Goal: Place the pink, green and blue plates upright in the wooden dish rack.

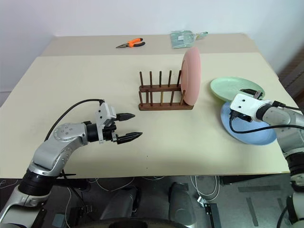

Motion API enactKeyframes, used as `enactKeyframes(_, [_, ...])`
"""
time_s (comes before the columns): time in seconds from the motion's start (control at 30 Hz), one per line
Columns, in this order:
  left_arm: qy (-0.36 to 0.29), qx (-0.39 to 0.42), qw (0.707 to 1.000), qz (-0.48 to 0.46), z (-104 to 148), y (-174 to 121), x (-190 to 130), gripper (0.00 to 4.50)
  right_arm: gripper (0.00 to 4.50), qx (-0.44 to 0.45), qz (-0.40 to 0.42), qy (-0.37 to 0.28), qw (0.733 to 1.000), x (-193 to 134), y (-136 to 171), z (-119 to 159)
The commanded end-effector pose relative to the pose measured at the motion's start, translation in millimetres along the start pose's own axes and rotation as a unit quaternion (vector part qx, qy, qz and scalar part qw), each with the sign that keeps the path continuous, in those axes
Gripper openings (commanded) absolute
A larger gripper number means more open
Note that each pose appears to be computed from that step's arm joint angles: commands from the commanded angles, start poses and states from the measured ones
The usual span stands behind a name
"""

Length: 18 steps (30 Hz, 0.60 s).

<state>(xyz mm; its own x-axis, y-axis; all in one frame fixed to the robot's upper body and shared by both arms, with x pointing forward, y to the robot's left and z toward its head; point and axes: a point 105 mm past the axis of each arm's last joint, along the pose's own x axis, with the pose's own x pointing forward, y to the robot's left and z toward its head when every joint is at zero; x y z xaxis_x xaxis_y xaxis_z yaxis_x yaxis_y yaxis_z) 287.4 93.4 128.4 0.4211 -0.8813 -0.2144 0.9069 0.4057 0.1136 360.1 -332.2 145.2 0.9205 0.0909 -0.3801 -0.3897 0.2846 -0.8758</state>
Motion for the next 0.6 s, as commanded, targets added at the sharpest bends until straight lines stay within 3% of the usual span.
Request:
enactKeyframes(0.03, [-0.008, 0.023, 1.0, -0.002, 7, -2, 0, 4.15, 1.58, -0.021, -0.023, -0.008, 0.999, 2, -8, 4])
enactKeyframes(0.13, [-0.006, 0.024, 1.0, 0.0, 6, -2, -1, 4.15, 0.07, -0.029, -0.036, -0.02, 0.999, 0, -12, 9])
enactKeyframes(0.23, [-0.002, 0.026, 1.0, 0.001, 4, -2, -2, 4.15, 0.02, -0.03, -0.069, -0.045, 0.996, -8, -26, 21])
enactKeyframes(0.37, [-0.001, 0.027, 1.0, 0.008, 4, 1, -3, 4.15, 0.02, 0.108, -0.199, -0.163, 0.96, -45, -84, 67])
enactKeyframes(0.47, [0.0, 0.029, 1.0, 0.008, 2, 2, -3, 4.15, 0.02, 0.269, -0.235, -0.29, 0.888, -75, -111, 102])
enactKeyframes(0.53, [-0.001, 0.031, 0.999, 0.009, 2, 3, -3, 4.15, 0.02, 0.405, -0.223, -0.4, 0.791, -101, -127, 129])
enactKeyframes(0.6, [-0.006, 0.034, 0.999, 0.02, 3, 9, -3, 4.15, 0.02, 0.505, -0.145, -0.511, 0.68, -129, -129, 159])
